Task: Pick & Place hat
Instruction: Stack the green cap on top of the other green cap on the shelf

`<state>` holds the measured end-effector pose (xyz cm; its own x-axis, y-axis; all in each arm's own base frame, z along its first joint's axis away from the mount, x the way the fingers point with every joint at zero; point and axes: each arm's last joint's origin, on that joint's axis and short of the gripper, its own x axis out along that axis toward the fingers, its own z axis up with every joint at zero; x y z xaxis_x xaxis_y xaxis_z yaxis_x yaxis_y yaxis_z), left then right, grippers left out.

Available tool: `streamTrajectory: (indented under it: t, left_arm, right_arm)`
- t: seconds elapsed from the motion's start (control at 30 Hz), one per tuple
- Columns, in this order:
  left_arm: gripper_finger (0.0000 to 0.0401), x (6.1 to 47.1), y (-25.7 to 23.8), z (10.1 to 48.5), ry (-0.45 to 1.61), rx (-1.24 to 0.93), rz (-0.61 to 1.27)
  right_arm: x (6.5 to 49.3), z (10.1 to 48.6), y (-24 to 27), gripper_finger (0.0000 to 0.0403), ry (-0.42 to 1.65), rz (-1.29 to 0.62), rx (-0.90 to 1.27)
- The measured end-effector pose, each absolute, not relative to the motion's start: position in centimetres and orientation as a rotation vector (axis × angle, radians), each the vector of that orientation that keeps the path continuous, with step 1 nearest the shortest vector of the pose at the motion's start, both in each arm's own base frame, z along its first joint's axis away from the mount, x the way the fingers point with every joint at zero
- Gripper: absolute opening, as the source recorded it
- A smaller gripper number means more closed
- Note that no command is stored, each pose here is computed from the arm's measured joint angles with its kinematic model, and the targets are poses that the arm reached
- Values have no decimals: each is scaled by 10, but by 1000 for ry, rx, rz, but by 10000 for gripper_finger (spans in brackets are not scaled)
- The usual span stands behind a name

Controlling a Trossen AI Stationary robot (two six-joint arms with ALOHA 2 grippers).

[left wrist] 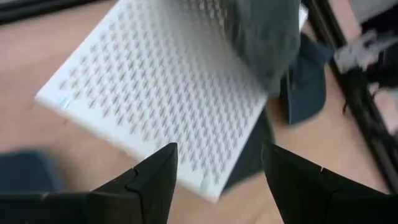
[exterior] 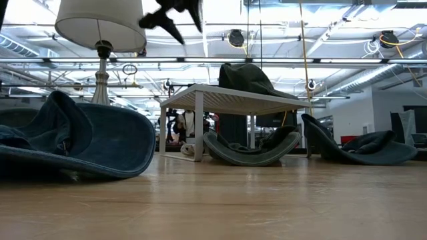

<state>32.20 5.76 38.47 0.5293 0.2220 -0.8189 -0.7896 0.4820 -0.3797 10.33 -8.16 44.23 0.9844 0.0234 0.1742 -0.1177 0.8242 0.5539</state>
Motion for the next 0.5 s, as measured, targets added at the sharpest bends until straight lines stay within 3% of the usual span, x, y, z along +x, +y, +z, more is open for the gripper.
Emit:
streamTrajectory:
  t: [0.23, 0.5]
  left_arm:
    - [237, 301, 22, 397, 929, -620, 473]
    - [237, 271, -3, 402, 1105, -418, 359]
  right_arm:
    - [116, 438, -86, 59, -125, 106, 633]
    - [137, 432, -85, 59, -79, 186, 596]
